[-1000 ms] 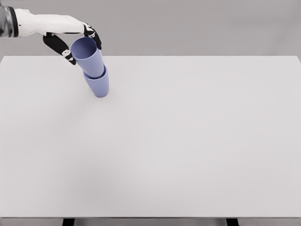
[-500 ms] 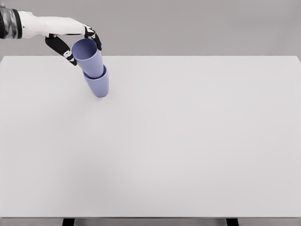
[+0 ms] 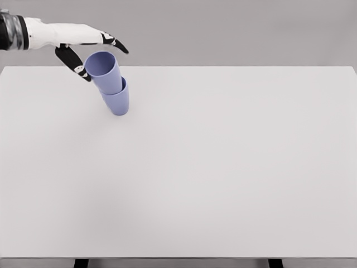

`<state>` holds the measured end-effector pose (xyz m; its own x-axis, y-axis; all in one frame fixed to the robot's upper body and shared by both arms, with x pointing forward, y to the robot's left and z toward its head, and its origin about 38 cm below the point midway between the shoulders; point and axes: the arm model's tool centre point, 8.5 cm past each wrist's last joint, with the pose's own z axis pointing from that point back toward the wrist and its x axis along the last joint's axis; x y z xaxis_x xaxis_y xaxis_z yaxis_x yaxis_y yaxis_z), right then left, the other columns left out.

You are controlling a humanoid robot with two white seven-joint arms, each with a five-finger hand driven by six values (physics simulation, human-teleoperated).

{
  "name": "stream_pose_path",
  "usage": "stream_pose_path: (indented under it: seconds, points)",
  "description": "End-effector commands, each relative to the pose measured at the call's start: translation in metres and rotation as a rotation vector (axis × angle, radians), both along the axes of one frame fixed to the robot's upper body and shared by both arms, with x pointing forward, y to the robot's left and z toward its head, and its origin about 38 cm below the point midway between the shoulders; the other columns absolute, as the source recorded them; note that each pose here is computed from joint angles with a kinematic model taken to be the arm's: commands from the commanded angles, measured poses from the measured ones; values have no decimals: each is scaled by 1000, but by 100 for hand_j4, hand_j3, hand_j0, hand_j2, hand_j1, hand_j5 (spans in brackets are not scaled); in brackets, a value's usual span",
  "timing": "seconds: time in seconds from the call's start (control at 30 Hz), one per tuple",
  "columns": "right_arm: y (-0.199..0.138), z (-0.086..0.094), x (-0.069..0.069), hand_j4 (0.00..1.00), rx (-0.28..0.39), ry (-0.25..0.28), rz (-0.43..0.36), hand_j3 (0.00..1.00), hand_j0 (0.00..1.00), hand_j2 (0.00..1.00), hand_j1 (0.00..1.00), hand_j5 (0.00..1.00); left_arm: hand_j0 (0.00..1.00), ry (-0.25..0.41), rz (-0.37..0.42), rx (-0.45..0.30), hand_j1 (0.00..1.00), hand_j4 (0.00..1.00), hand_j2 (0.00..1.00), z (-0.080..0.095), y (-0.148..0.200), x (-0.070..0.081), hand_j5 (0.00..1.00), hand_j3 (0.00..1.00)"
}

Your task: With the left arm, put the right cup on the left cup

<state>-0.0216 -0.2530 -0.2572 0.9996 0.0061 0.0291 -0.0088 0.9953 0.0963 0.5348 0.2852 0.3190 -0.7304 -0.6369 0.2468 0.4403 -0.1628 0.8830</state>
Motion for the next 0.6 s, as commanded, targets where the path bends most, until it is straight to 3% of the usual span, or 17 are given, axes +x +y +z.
stream_pose_path:
  seconds: [0.0,0.2,0.23,0.33,0.43,0.5,0.57]
  points:
    - [0,0,0,100,0,0,0,100,100,100,100,100,100,-11,1,-20,100,100,100,6,-1,0,100,100]
    - [0,0,0,100,0,0,0,100,100,100,100,100,100,-14,-13,-23,100,100,100,8,-1,-4,100,100]
    - [0,0,0,100,0,0,0,100,100,100,100,100,100,-20,-24,-25,100,100,100,13,3,-11,100,100]
    - [0,0,0,100,0,0,0,100,100,100,100,100,100,-49,-67,-97,100,100,100,44,30,-58,100,100]
    - [0,0,0,100,0,0,0,100,100,100,100,100,100,-71,-86,-143,100,100,100,65,48,-96,100,100]
    - [0,0,0,100,0,0,0,100,100,100,100,100,100,-56,-107,-175,100,100,100,65,56,-127,100,100]
    - [0,0,0,100,0,0,0,100,100,100,100,100,100,-27,-119,-186,100,100,100,54,59,-147,100,100]
